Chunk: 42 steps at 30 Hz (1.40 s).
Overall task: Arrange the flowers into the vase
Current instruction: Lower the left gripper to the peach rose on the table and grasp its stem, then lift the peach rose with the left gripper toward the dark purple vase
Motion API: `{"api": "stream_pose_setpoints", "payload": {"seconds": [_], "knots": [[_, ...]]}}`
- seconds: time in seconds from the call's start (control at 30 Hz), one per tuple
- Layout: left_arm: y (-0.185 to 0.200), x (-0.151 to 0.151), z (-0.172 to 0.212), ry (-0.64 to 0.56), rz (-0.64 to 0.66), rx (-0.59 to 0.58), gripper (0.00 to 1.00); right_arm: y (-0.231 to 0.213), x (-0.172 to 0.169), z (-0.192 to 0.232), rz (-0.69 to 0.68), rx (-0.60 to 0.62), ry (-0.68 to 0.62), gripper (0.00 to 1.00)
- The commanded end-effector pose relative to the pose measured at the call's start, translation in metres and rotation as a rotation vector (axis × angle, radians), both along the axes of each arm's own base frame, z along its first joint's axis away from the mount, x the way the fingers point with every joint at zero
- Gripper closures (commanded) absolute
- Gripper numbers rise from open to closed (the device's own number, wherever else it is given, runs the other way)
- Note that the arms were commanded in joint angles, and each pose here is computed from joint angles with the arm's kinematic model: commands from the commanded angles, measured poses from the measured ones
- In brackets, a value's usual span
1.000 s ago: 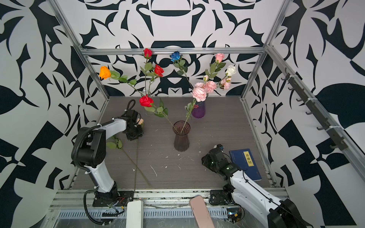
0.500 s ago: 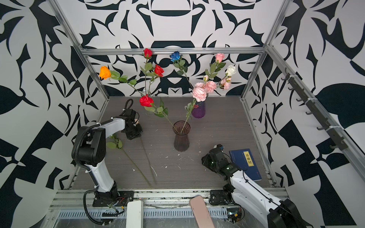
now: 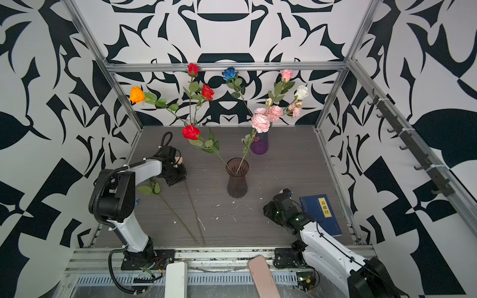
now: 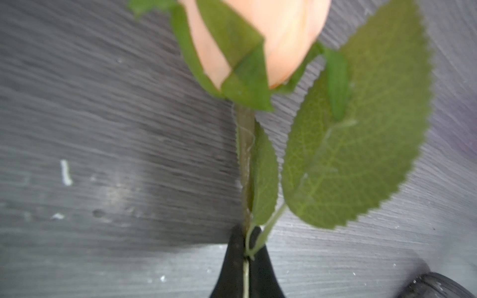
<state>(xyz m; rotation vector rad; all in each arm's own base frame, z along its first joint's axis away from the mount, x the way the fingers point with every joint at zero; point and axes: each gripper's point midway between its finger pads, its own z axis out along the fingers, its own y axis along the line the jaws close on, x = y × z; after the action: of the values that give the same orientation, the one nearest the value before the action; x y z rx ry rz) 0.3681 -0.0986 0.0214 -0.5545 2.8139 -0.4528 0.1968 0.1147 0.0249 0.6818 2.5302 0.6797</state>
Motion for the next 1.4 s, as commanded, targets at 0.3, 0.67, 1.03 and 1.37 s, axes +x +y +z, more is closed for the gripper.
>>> {"api": "stream_pose_setpoints", "payload": {"seconds": [0.3,0.67,1.03,1.37], "knots": [[0.004,-0.019,-0.005,0.029,-0.001,0.011,1.00,0.000,0.004,0.002,-0.006,0.011,-0.007,0.60],[0.027,-0.045,0.092,-0.364,0.194,-0.040,1.00,-0.001,0.003,0.000,-0.011,0.009,0.007,0.61],[0.039,-0.090,0.277,-0.896,0.220,-0.146,1.00,-0.002,0.002,-0.007,-0.027,0.014,0.038,0.61],[0.007,-0.104,0.375,-1.082,0.084,-0.364,1.00,-0.002,0.002,-0.009,-0.031,0.016,0.045,0.61]]}}
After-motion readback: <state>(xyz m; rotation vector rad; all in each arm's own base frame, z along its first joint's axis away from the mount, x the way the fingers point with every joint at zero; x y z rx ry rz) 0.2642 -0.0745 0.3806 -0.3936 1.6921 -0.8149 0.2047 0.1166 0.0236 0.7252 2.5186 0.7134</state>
